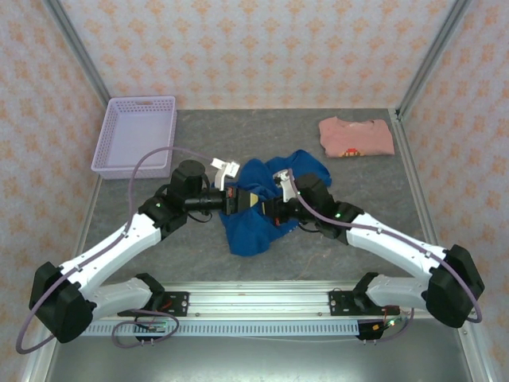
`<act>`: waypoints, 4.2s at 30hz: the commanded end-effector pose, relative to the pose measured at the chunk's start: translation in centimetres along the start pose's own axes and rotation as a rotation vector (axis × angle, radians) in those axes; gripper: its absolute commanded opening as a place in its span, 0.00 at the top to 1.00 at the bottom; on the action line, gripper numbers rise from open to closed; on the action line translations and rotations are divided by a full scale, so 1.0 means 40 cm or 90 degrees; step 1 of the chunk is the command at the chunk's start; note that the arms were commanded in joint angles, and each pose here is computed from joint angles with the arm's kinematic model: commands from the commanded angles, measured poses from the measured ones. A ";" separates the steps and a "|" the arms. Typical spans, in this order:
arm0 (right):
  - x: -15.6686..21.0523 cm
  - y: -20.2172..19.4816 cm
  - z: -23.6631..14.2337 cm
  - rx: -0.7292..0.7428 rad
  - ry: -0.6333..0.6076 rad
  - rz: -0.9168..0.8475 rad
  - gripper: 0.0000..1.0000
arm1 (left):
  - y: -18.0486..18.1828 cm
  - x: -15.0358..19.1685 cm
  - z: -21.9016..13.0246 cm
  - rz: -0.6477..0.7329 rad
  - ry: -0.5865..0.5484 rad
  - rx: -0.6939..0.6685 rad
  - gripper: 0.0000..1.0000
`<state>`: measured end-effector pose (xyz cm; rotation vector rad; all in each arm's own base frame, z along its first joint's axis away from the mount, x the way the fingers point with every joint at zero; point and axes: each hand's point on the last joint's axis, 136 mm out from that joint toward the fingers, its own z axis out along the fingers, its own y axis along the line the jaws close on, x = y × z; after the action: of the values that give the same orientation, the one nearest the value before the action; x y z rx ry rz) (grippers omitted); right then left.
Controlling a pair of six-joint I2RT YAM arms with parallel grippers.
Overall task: Fold the inside-out t-shirt
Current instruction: Adjust the T-shirt at the center of the table.
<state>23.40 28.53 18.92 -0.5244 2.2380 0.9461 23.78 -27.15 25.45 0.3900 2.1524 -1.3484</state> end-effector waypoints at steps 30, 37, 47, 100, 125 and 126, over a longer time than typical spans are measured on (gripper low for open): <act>-0.261 0.121 -0.107 -0.281 -0.081 0.285 1.00 | -0.033 0.026 0.000 0.256 -0.023 -0.127 0.72; -0.255 0.121 -0.115 -0.277 -0.080 0.283 1.00 | 0.109 -0.034 -0.005 0.239 -0.053 -0.327 0.64; -0.254 0.125 -0.118 -0.289 -0.084 0.286 1.00 | 0.119 -0.055 0.059 0.245 -0.029 -0.305 0.61; -0.140 0.033 -0.061 -0.018 -0.030 0.147 0.73 | 0.016 -0.002 -0.048 0.173 -0.068 -0.072 1.00; -0.072 0.019 -0.194 -0.055 0.092 0.057 1.00 | 0.158 0.053 -0.081 0.146 -0.038 -0.239 0.64; -0.071 0.023 -0.193 -0.062 0.093 0.058 1.00 | 0.162 0.057 -0.080 0.151 -0.031 -0.248 0.60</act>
<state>22.54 23.49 24.99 -0.4948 2.3970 1.0636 23.64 -22.30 19.85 0.4400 2.1820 -0.8801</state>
